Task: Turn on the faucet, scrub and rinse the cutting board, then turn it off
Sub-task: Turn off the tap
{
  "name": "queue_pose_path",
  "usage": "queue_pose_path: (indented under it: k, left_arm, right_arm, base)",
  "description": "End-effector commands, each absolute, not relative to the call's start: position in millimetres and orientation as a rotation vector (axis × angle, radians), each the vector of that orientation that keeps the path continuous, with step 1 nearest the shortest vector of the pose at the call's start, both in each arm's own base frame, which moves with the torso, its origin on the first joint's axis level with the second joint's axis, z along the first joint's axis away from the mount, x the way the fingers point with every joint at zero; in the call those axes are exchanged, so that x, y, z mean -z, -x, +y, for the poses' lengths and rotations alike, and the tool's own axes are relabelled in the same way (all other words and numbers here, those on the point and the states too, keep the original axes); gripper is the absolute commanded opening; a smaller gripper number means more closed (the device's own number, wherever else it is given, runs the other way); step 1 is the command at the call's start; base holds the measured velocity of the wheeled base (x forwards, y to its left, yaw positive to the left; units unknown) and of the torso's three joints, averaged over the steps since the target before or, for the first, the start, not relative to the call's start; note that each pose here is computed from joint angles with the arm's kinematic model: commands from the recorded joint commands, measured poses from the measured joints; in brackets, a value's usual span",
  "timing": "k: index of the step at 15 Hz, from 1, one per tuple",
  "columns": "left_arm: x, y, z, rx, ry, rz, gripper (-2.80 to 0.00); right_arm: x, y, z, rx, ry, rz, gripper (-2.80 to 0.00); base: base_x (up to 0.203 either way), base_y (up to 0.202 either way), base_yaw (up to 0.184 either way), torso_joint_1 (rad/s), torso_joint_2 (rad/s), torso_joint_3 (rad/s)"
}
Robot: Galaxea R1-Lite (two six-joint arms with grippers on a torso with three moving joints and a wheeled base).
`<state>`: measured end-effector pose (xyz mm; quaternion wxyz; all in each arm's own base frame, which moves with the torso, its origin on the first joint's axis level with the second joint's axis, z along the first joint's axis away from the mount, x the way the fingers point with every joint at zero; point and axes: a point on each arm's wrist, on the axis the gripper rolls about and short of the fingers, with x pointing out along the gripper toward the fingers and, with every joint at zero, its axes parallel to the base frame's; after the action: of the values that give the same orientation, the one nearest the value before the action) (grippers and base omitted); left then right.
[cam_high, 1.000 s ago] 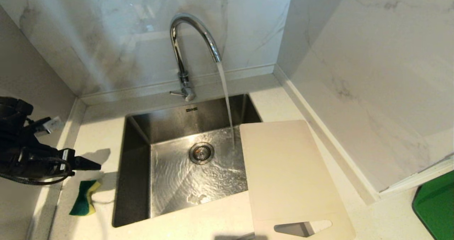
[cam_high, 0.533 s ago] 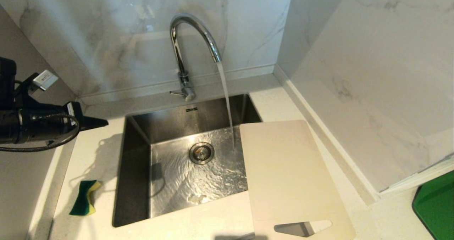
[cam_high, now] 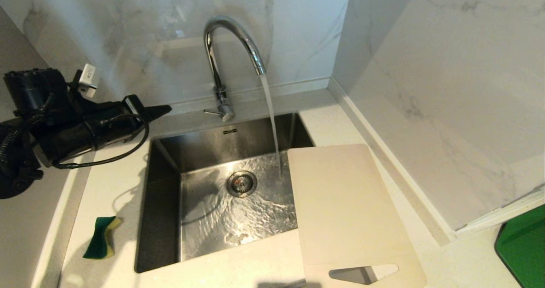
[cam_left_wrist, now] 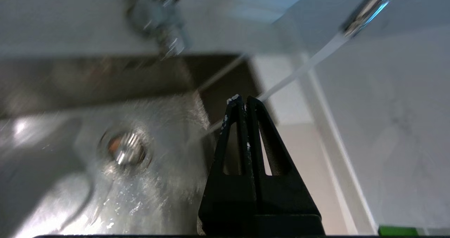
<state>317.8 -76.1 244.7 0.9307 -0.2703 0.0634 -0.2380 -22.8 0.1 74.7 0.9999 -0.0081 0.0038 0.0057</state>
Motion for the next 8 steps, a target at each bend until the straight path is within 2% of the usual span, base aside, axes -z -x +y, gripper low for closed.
queue_pose_path:
  k: [1, 5, 8]
  left_arm:
    - [-220, -344, -97, 0.552, 0.555, 0.05, -2.8]
    - [-201, -360, -122, 0.618, 0.556, 0.03, -2.8]
    - [-207, -379, -136, 0.657, 0.547, -0.048, -2.8]
  right_arm:
    - [-74, 23, 0, -0.012, 0.017, 0.009, -2.8]
    - [-75, 23, 0, -0.012, 0.017, 0.008, -2.8]
    - [-74, 23, 0, -0.012, 0.017, 0.009, -2.8]
  base:
    - [0.0, 0.0, 0.0, 0.0, 0.0, 0.0]
    - [0.0, 0.0, 0.0, 0.0, 0.0, 0.0]
    - [0.0, 0.0, 0.0, 0.0, 0.0, 0.0]
